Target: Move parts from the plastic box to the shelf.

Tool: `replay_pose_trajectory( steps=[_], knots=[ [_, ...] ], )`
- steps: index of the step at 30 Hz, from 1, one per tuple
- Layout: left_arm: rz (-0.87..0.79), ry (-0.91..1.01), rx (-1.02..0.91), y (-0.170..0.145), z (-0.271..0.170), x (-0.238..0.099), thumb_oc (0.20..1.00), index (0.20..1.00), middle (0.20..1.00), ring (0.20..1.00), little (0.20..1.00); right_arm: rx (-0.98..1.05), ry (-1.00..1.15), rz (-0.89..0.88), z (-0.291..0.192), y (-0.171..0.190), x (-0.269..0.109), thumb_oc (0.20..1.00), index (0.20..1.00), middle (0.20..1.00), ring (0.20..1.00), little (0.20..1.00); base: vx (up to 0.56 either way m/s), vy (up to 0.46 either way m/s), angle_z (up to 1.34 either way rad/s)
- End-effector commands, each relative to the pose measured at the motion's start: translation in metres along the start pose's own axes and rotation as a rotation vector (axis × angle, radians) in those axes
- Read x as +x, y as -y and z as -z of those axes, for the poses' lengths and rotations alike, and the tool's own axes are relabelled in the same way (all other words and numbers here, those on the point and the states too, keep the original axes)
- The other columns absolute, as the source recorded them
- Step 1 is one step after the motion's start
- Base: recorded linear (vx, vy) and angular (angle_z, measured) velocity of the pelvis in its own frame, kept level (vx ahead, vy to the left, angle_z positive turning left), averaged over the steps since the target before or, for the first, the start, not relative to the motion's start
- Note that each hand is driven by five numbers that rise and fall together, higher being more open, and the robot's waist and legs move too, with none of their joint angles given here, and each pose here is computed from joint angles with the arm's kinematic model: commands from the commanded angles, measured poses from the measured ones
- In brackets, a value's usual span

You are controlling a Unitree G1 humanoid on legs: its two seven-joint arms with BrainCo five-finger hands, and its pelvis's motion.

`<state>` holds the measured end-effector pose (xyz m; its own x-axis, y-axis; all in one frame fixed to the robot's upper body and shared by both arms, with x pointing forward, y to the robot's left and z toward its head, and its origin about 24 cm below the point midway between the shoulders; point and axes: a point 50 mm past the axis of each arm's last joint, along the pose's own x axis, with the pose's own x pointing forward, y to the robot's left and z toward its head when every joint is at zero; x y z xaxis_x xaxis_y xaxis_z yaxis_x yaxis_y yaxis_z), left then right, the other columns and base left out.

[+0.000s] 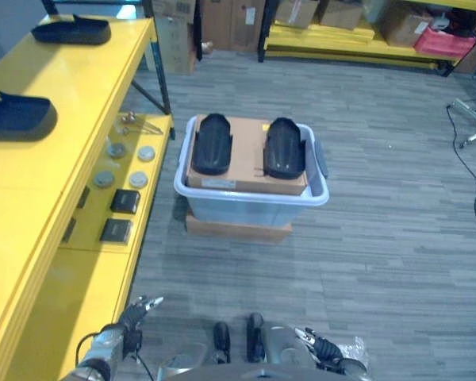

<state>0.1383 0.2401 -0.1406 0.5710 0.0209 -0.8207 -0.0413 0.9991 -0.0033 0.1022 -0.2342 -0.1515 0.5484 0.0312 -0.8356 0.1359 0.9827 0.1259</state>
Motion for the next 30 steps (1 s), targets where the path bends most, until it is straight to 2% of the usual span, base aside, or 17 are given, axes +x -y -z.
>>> replay_pose_trajectory(
  steps=[1,12,13,15,22,24,30],
  knots=[
    [-0.011,0.075,-0.050,0.000,-0.017,0.002,1.000,1.000,1.000,1.000,1.000,-0.059,0.034,0.026,-0.015,0.018,-0.003,1.000,1.000,1.000,1.000,1.000,0.24,-0.101,0.37],
    [0.003,0.059,-0.043,0.013,-0.014,0.005,1.000,1.000,1.000,1.000,1.000,-0.067,0.054,0.063,-0.024,0.022,-0.003,1.000,1.000,1.000,1.000,1.000,0.22,-0.140,0.14],
    [0.055,0.013,0.000,0.028,0.002,0.004,1.000,1.000,1.000,1.000,1.000,-0.003,0.157,0.102,-0.050,0.030,-0.002,1.000,1.000,1.000,1.000,1.000,0.37,0.019,0.05],
    [0.054,0.006,-0.007,0.028,0.007,0.003,1.000,1.000,1.000,1.000,1.000,-0.019,0.162,0.099,-0.054,0.030,-0.001,1.000,1.000,1.000,1.000,1.000,0.23,0.028,-0.21],
    [-0.028,-0.023,-0.010,0.014,0.023,-0.005,1.000,1.000,1.000,1.000,1.000,-0.035,0.168,0.101,-0.058,0.031,-0.001,1.000,1.000,1.000,1.000,1.000,0.03,0.026,-0.65],
    [-0.071,0.007,-0.112,0.002,0.016,-0.005,1.000,1.000,1.000,1.000,1.000,-0.045,0.146,0.100,-0.047,0.029,-0.001,1.000,1.000,1.000,1.000,1.000,0.00,-0.083,-0.25],
    [-0.075,0.002,-0.094,-0.009,0.010,-0.005,1.000,1.000,1.000,1.000,1.000,-0.019,0.138,0.121,-0.038,0.028,-0.002,1.000,1.000,1.000,1.000,1.000,-0.01,-0.226,0.01]
  ],
)
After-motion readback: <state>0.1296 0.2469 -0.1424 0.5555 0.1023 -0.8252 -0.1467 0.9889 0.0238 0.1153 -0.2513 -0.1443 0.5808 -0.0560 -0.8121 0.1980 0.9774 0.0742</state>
